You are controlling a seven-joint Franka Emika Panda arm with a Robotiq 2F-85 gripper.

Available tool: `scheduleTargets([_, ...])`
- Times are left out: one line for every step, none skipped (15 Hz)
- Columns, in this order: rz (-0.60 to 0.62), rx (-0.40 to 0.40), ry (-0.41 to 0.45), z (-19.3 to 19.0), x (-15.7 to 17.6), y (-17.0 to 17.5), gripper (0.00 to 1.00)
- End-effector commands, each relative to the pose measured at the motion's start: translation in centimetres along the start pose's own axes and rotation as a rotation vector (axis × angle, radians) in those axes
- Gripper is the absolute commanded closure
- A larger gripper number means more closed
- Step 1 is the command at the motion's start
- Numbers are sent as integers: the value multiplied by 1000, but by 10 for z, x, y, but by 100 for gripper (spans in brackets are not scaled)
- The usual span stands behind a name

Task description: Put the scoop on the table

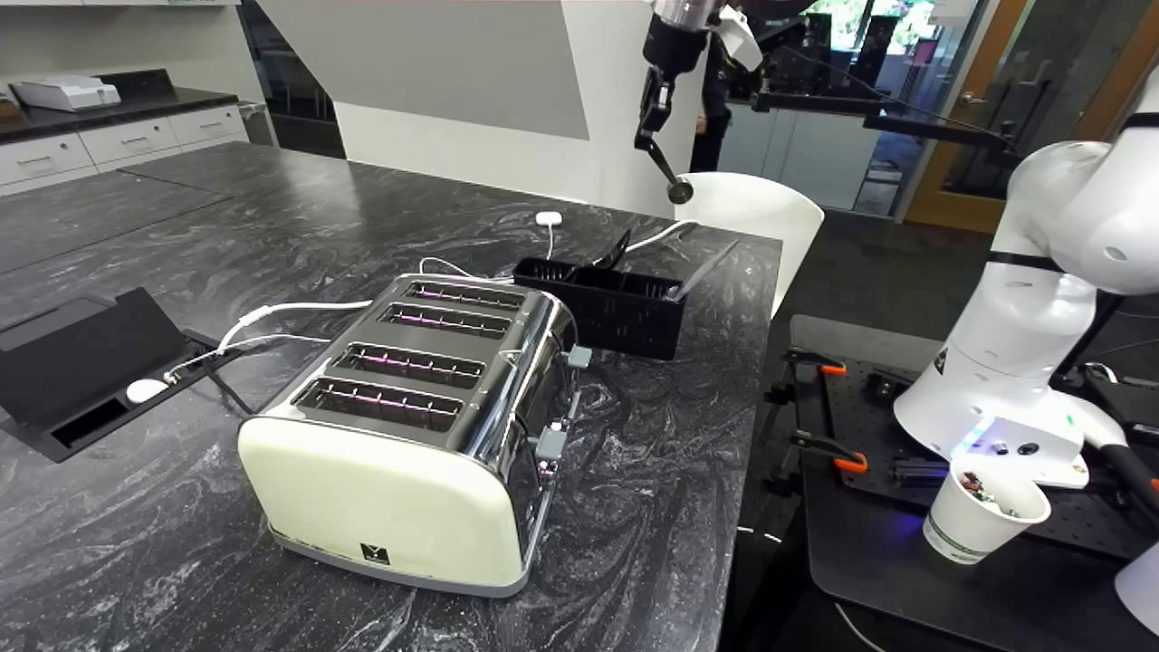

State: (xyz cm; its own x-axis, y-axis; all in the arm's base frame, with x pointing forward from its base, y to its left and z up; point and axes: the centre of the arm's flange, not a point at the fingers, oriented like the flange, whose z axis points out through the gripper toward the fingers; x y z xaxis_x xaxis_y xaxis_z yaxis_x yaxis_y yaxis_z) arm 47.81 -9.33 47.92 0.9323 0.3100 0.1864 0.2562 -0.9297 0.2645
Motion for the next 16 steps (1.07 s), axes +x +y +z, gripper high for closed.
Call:
scheduleTargets([-16, 77, -188, 44, -14, 12, 98])
scheduleTargets([-25, 103, -229, 57, -19, 14, 98])
scheduleTargets([-31, 124, -260, 73, -25, 18, 98])
scheduleTargets([-35, 140, -286, 87, -30, 21, 98])
scheduleTargets([-42, 148, -305, 103, -36, 24, 98])
scheduleTargets([-49, 158, -311, 117, -41, 25, 98])
scheduleTargets([-54, 163, -326, 130, -45, 26, 98])
scheduleTargets([-56, 174, -334, 142, -49, 27, 98])
scheduleTargets([-52, 181, -343, 155, -51, 27, 98])
scheduleTargets([-50, 195, -352, 166, -53, 26, 98])
scheduleTargets([-47, 211, -362, 176, -53, 25, 98])
scheduleTargets([-45, 224, -375, 186, -54, 22, 98])
scheduleTargets([-45, 241, -385, 195, -55, 20, 98])
scheduleTargets([-41, 250, -398, 204, -56, 17, 98])
scheduleTargets([-37, 255, -405, 210, -56, 15, 98])
scheduleTargets([-35, 257, -414, 217, -56, 14, 98])
